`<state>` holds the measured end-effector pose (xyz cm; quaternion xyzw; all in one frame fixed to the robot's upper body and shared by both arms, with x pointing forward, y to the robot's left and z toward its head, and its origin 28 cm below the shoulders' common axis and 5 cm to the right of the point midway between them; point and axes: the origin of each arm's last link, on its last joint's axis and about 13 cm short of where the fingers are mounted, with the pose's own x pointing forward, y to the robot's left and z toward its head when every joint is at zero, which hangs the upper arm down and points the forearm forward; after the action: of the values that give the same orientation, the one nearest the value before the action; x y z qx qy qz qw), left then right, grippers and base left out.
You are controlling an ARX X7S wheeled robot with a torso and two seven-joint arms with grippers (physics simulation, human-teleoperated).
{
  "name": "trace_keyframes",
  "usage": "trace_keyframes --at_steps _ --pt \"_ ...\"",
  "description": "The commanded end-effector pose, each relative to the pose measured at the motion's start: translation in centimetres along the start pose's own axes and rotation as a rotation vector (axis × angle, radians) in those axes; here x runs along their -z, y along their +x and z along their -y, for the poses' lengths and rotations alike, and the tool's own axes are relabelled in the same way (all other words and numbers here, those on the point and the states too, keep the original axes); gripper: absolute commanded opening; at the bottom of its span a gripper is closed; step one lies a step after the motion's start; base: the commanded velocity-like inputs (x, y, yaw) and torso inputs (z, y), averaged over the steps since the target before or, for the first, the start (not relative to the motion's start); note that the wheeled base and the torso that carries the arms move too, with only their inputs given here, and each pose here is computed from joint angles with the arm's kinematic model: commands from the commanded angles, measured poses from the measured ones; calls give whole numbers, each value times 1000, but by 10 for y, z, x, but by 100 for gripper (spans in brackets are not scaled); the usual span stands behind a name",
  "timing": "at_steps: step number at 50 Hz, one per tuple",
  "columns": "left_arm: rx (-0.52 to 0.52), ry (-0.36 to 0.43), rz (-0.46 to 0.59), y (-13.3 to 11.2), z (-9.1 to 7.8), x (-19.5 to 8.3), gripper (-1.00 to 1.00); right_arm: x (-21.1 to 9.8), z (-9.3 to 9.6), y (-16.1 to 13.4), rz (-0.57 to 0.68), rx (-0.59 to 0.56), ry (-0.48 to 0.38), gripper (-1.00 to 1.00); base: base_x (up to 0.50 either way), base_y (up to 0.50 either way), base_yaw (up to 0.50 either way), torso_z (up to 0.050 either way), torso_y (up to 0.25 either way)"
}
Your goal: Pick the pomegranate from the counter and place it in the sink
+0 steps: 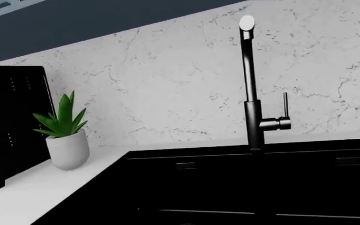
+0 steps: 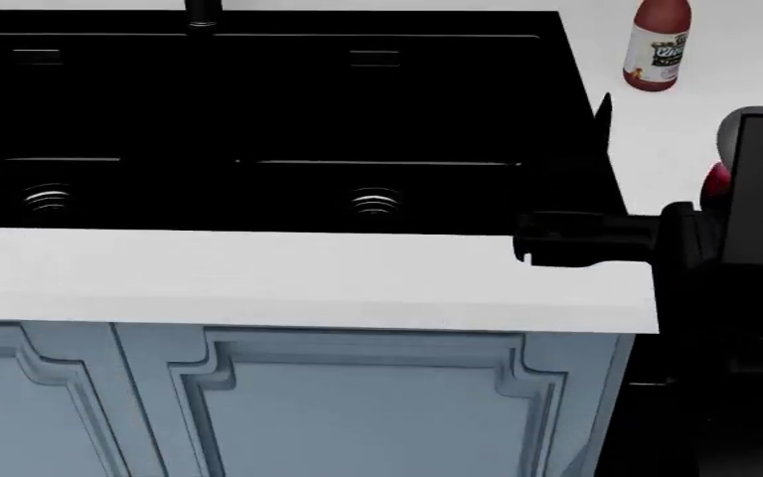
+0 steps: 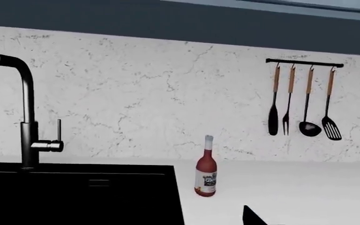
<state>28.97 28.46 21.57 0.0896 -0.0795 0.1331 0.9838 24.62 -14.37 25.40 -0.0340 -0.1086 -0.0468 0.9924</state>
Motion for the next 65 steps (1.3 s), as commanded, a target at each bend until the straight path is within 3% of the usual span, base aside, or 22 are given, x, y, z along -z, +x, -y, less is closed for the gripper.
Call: trace_keyframes --at_steps 1,65 --pt "-10 -5 -12 0 -2 3 100 -4 4 -1 -2 0 23 100 180 0 0 0 0" --pt "11 -17 -18 -3 1 6 100 -2 5 -9 4 -4 28 100 280 0 0 0 0"
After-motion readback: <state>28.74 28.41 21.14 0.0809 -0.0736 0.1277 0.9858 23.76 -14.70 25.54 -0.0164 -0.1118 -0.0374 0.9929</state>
